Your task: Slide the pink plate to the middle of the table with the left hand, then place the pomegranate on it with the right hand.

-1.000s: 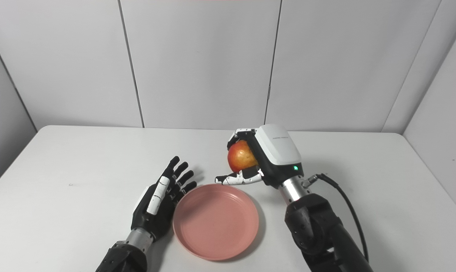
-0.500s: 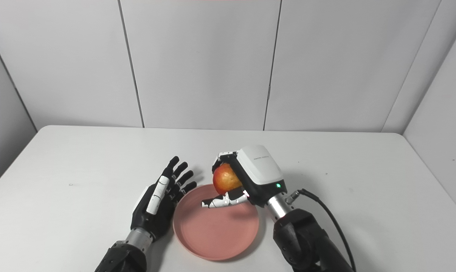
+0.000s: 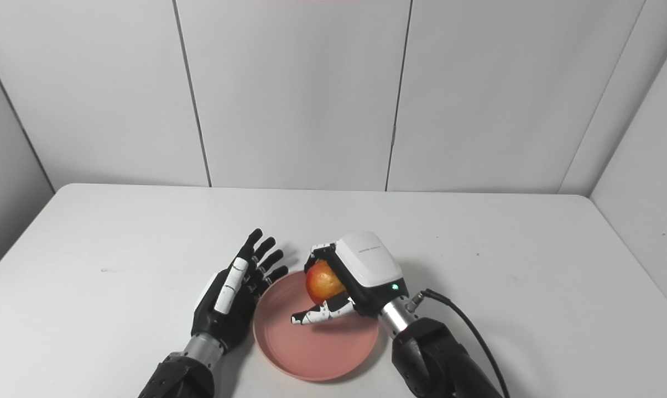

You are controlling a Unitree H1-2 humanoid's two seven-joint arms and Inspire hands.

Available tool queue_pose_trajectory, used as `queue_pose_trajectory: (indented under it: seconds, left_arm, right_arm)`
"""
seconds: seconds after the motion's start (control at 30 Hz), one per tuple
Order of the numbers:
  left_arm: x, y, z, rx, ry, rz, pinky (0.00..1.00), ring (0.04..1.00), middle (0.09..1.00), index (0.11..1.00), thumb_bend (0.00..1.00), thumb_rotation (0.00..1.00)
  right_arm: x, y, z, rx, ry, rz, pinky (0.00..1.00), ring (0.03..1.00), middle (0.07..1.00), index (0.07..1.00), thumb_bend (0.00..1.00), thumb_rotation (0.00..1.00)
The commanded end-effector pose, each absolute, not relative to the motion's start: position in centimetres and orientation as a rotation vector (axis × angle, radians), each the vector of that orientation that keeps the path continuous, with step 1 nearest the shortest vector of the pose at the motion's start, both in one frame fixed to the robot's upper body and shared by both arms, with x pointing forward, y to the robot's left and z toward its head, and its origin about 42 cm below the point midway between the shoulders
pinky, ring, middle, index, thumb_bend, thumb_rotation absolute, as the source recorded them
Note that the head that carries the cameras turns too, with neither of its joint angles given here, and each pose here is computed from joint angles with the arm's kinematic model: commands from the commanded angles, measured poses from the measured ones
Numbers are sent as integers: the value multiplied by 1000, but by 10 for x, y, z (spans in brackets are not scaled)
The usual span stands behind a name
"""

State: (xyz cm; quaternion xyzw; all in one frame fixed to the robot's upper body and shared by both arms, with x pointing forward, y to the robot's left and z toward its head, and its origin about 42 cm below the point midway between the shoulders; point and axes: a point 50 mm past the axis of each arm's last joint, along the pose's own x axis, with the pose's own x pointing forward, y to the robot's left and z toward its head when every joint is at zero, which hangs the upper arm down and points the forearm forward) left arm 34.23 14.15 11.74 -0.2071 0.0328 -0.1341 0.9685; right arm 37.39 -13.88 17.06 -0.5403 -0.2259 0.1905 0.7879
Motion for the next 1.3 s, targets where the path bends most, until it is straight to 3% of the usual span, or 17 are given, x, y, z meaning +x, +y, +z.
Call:
queue_pose_trajectory:
  seconds: [0.0,0.23,0.83,1.17,1.27]
  left_arm:
    - [344,140,122,-421,57,-281,889,936,967,1000,863,647]
    - [345,140,122,-409,59,-283,910,942,971,1000,863,661]
    - [347,138,120,-403,56,-277,840,927,964,1000,860,665]
    - [347,138,121,-400,53,-276,789,924,965,1000,855,671]
    - [346,138,122,-401,53,-277,793,926,967,1000,861,670]
  right_arm:
    - [376,-136,185,-1158,-570,409,182,249,330,361,659,397]
    - [375,-135,183,-1182,-563,423,219,276,360,389,665,431]
    - [369,-129,187,-1184,-589,483,213,274,360,383,657,424]
    - [365,-126,181,-1184,-561,495,205,275,371,401,665,459]
    - [364,-126,180,-1194,-550,497,244,305,391,422,671,487]
